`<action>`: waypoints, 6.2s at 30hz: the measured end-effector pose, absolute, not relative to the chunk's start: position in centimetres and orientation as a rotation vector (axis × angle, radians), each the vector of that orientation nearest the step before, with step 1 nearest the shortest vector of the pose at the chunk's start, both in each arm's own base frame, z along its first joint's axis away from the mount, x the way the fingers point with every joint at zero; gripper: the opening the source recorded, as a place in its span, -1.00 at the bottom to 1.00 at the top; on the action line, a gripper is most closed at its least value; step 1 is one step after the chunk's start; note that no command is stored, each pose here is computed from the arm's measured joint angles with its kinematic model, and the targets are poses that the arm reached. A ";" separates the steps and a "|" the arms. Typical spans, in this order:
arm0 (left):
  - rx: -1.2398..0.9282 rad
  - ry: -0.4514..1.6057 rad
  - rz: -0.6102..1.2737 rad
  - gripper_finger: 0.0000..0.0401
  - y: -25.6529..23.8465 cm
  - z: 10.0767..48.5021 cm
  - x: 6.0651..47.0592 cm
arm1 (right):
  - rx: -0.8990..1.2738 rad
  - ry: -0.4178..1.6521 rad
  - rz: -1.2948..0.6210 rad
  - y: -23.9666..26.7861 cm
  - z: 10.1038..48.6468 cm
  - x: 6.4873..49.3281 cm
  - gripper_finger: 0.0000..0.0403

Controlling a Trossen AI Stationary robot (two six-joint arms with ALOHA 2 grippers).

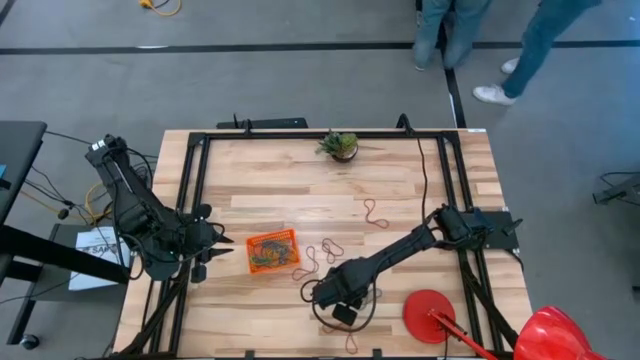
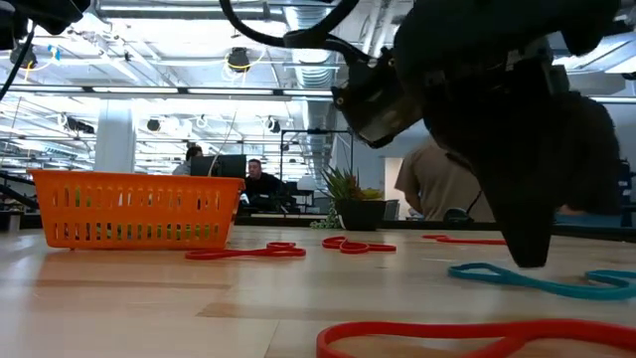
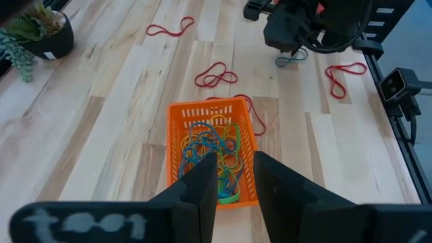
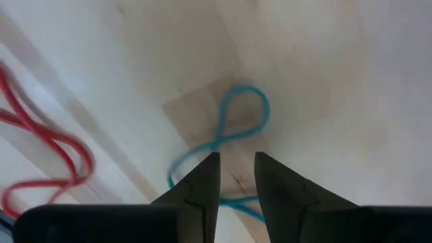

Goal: Pick and place rubber bands into bin
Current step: Put the blue rubber band into the orange container, then put the red rubber band into the orange container

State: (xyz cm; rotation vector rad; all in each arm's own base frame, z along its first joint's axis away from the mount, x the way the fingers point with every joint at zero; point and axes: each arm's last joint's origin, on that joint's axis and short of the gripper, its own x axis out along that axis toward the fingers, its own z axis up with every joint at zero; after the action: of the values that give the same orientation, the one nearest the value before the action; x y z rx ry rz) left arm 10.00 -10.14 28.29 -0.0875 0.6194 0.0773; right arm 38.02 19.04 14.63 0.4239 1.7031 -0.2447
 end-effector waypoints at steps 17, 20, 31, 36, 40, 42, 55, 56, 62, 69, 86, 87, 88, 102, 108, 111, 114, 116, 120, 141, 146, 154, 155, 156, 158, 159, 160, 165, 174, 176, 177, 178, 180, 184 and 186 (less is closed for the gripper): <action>-0.087 0.620 0.077 -0.57 -10.1 28.3 10.0 | 0.525 1.694 -0.331 19.2 13.3 37.7 -0.57; -0.087 0.620 0.077 -0.57 -10.1 28.3 10.0 | 0.523 1.683 -0.267 19.1 12.7 37.7 -0.57; -0.087 0.620 0.078 -0.57 -10.1 28.3 10.0 | 0.467 1.555 -0.054 19.6 12.6 39.1 -0.63; -0.087 0.619 0.079 -0.57 -10.1 28.3 10.0 | 0.369 1.521 -0.021 19.1 12.5 39.5 -0.87; -0.087 0.617 0.082 -0.57 -10.1 28.3 10.0 | 0.337 1.501 0.020 18.8 12.5 39.8 -0.96; -0.082 0.606 0.092 -0.57 -10.1 28.3 10.0 | 0.331 1.493 0.031 18.6 12.7 39.9 -0.96; -0.056 0.493 0.212 -0.57 -9.8 28.6 10.2 | -0.108 0.943 -0.041 16.1 23.9 41.7 -0.98; -0.060 0.492 0.212 -0.57 -9.8 28.6 10.2 | -0.143 0.884 -0.034 15.8 24.8 42.0 -0.98; -0.052 0.494 0.211 -0.57 -9.7 28.6 10.2 | -0.061 0.529 -0.092 12.6 28.6 44.9 -0.99; -0.049 0.496 0.209 -0.57 -9.7 28.6 10.2 | 0.072 0.554 -0.167 9.3 27.2 45.6 -0.99; -0.032 0.509 0.212 -0.57 -9.9 28.3 10.3 | 0.171 0.482 -0.137 9.2 22.9 45.2 -1.00; -0.032 0.509 0.212 -0.57 -9.9 28.3 10.3 | 0.172 0.474 -0.121 9.2 23.0 45.3 -1.00; -0.032 0.509 0.212 -0.57 -9.9 28.3 10.3 | 0.175 0.464 -0.102 9.1 23.1 45.4 -1.00; -0.034 0.509 0.211 -0.57 -9.9 28.4 10.3 | 0.200 0.477 -0.062 8.7 18.3 47.5 -0.91; -0.034 0.509 0.211 -0.57 -9.9 28.3 10.3 | 0.216 0.538 -0.029 8.3 17.9 47.3 -0.75; -0.034 0.509 0.211 -0.57 -9.9 28.4 10.3 | 0.220 0.521 -0.011 8.7 18.1 47.3 -0.68; -0.034 0.509 0.211 -0.57 -9.9 28.4 10.3 | 0.219 0.524 -0.010 8.7 18.0 47.3 -0.64; -0.034 0.509 0.211 -0.57 -9.9 28.3 10.3 | 0.219 0.523 -0.010 8.7 18.1 47.3 -0.63; -0.041 0.510 0.211 -0.57 -9.9 28.3 10.3 | 0.223 0.494 -0.023 8.4 18.3 47.5 -0.63; -0.052 0.540 0.181 -0.57 -10.0 28.3 10.2 | 0.162 0.534 0.061 8.4 21.9 48.4 -0.63; -0.059 0.546 0.176 -0.57 -10.0 28.3 10.2 | 0.149 0.634 0.050 8.4 22.9 48.2 -0.63; -0.036 0.592 0.179 -0.57 -11.2 27.4 11.0 | 0.155 1.040 -0.002 10.2 23.1 45.2 -0.63; -0.031 0.597 0.184 -0.57 -11.4 27.2 11.2 | 0.165 1.099 -0.018 10.6 22.9 44.6 -0.63; -0.028 0.599 0.188 -0.57 -11.8 26.9 11.5 | 0.173 1.151 -0.035 11.1 22.7 44.0 -0.63; -0.026 0.598 0.190 -0.57 -12.5 26.6 12.0 | 0.176 1.238 -0.069 12.1 22.4 42.8 -0.63; -0.024 0.598 0.190 -0.57 -12.8 26.3 12.3 | 0.167 1.268 -0.090 12.6 22.3 42.4 -0.63; -0.024 0.598 0.189 -0.57 -13.2 26.2 12.5 | 0.156 1.280 -0.116 13.2 22.1 42.0 -0.63; -0.036 0.594 0.179 -0.57 -14.6 25.4 13.6 | 0.073 1.242 -0.276 14.4 20.5 41.0 -0.63; -0.044 0.588 0.174 -0.57 -15.0 25.2 13.9 | 0.160 1.296 -0.454 9.6 16.8 40.9 -0.63; -0.045 0.591 0.171 -0.57 -15.0 25.1 13.9 | 0.209 1.311 -0.441 8.7 16.0 40.9 -0.63; -0.046 0.595 0.168 -0.57 -15.0 25.1 13.9 | 0.235 1.304 -0.429 8.4 15.7 41.1 -0.63; -0.047 0.598 0.166 -0.57 -15.0 25.1 13.9 | 0.261 1.302 -0.413 8.2 15.5 41.2 -0.63; -0.047 0.600 0.164 -0.57 -15.0 25.1 13.9 | 0.300 1.310 -0.388 7.8 15.2 41.2 -0.63; -0.048 0.601 0.164 -0.57 -15.0 25.1 13.9 | 0.308 1.310 -0.372 8.1 14.9 41.4 -0.63; -0.047 0.601 0.163 -0.57 -15.0 25.1 13.8 | 0.309 1.314 -0.364 8.3 14.8 41.4 -0.63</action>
State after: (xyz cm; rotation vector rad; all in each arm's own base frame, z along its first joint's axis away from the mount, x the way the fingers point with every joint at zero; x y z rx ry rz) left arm 13.85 -15.02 25.12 -0.0467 0.6010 0.1634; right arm 41.36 8.28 14.82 0.3093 1.3141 -0.3636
